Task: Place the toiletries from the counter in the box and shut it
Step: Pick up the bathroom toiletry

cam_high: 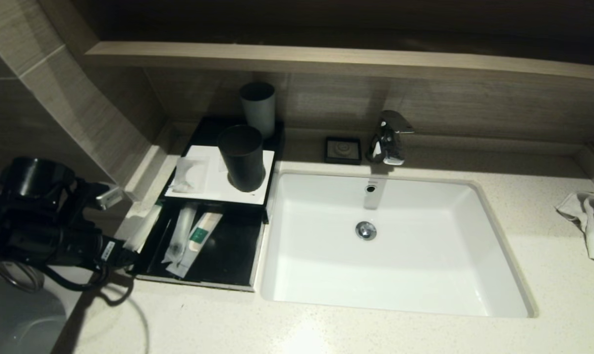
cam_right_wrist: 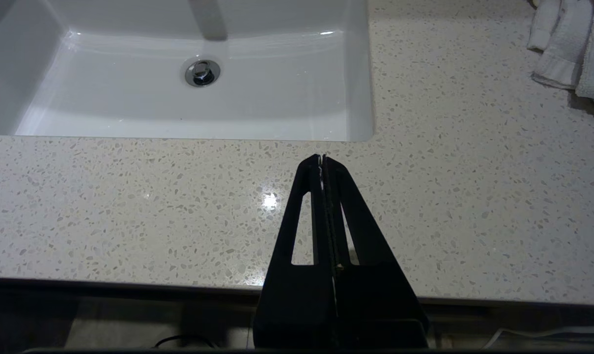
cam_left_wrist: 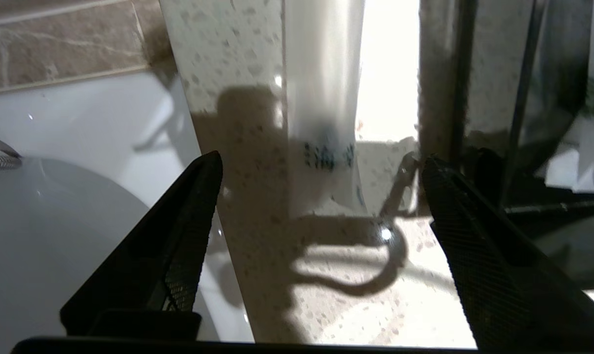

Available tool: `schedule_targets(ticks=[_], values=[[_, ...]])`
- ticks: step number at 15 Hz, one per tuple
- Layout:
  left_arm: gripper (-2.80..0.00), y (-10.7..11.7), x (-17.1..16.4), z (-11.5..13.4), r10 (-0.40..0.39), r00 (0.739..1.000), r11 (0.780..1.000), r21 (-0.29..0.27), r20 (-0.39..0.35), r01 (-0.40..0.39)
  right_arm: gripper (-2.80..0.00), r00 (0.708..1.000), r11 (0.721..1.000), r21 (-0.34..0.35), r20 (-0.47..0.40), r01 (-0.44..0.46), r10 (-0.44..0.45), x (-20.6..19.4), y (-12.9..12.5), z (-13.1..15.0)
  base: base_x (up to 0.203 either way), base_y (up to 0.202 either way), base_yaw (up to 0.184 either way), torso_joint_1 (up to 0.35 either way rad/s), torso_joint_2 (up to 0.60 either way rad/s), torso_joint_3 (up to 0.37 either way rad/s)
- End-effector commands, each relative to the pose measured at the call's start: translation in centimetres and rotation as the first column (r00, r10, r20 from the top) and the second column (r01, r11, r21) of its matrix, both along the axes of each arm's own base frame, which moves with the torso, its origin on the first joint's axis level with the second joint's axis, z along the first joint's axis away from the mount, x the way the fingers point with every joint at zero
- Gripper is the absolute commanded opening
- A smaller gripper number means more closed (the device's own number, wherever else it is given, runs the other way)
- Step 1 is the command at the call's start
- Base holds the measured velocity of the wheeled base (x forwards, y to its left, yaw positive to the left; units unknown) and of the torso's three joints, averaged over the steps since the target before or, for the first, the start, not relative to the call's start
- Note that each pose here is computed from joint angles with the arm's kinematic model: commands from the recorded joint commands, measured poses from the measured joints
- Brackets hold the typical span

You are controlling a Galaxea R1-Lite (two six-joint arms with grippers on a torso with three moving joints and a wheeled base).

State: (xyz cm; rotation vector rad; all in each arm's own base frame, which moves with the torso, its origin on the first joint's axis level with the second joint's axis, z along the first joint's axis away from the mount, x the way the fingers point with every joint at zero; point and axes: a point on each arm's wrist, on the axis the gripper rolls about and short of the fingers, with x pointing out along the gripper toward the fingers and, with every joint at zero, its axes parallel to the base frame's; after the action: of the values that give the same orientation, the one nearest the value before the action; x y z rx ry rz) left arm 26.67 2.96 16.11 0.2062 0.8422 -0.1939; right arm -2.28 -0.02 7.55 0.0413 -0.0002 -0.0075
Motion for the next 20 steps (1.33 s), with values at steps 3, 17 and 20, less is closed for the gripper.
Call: schedule_targets(ticks=[3, 17, 20], values=[[-2.80, 0.2, 1.0, -1.0, 0.018, 1.000, 1.000, 0.020, -0.005, -0.018, -2.80, 1.000, 1.000, 0.000, 0.000, 0.000, 0.000, 0.0, 0.0, 0.0, 0.000, 0.000, 0.000, 0.000, 0.00, 0.000], [-2.80, 0.0, -0.3, 1.6, 0.018, 0.996, 1.000, 0.022, 0.089, -0.020, -2.80, 1.000, 1.000, 0.000, 0.000, 0.000, 0.000, 0.0, 0.0, 0.0, 0.000, 0.000, 0.000, 0.000, 0.00, 0.000], [-2.80, -0.1, -1.4, 3.1, 0.015, 0.989, 1.000, 0.024, 0.147, -0.019, -2.80, 1.000, 1.000, 0.000, 0.000, 0.000, 0.000, 0.0, 0.0, 0.0, 0.000, 0.000, 0.000, 0.000, 0.00, 0.000]])
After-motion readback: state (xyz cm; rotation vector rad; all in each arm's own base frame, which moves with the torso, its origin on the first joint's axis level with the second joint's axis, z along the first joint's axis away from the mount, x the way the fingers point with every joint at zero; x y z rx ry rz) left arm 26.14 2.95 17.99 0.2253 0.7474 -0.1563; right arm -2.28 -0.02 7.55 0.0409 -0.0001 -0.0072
